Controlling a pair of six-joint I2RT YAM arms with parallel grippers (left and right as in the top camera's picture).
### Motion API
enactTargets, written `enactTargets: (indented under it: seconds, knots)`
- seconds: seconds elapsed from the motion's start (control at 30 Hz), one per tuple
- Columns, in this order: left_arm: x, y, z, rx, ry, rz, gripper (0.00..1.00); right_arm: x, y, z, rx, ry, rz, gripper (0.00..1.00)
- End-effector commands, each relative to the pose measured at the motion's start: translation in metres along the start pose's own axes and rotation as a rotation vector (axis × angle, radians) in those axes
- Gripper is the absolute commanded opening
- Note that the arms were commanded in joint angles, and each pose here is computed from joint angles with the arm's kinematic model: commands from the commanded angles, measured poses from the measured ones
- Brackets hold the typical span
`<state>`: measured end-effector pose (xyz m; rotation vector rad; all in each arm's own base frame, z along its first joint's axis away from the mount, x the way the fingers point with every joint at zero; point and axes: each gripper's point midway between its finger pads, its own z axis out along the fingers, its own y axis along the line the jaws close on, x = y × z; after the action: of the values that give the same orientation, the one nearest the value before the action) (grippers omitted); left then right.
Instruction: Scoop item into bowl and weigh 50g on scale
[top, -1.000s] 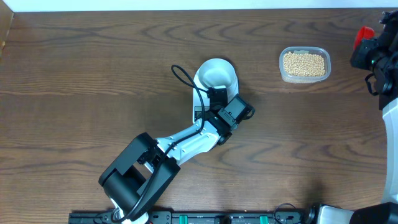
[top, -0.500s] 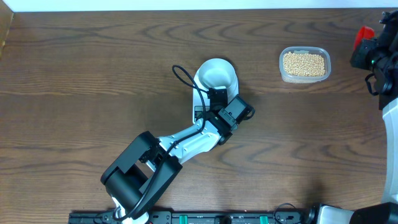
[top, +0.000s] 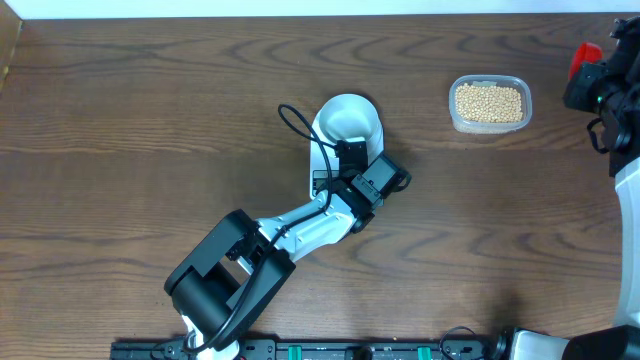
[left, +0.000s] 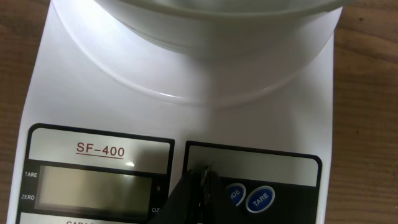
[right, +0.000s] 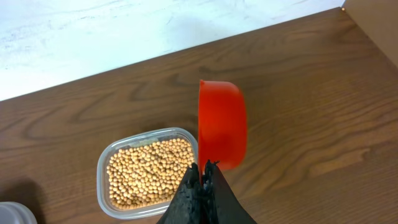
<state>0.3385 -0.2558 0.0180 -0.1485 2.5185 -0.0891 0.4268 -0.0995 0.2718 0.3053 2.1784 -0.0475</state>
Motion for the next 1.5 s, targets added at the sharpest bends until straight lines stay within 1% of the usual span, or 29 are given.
enactTargets:
  seconds: [0.0,0.87,1.13,1.27,1.47]
  knots:
    - [0.007,0.009,0.008,-0.041,0.006,0.016,0.07,-0.006,0.0,-0.003,-0.004,-0.014,-0.011,0.01]
    - [0.015,0.013,0.008,-0.054,0.046,0.032,0.07,-0.006,0.0,-0.003,-0.005,-0.014,-0.011,0.01]
    - [0.019,0.012,0.009,-0.05,0.058,0.036,0.07,-0.005,0.0,-0.003,-0.005,-0.01,-0.011,0.01]
    - [0.022,0.007,0.013,-0.024,0.071,0.073,0.07,-0.004,0.0,-0.003,-0.004,-0.006,-0.011,0.01]
    - [0.022,0.007,0.013,-0.024,0.069,0.07,0.07,-0.003,0.0,-0.003,-0.004,-0.004,-0.011,0.01]
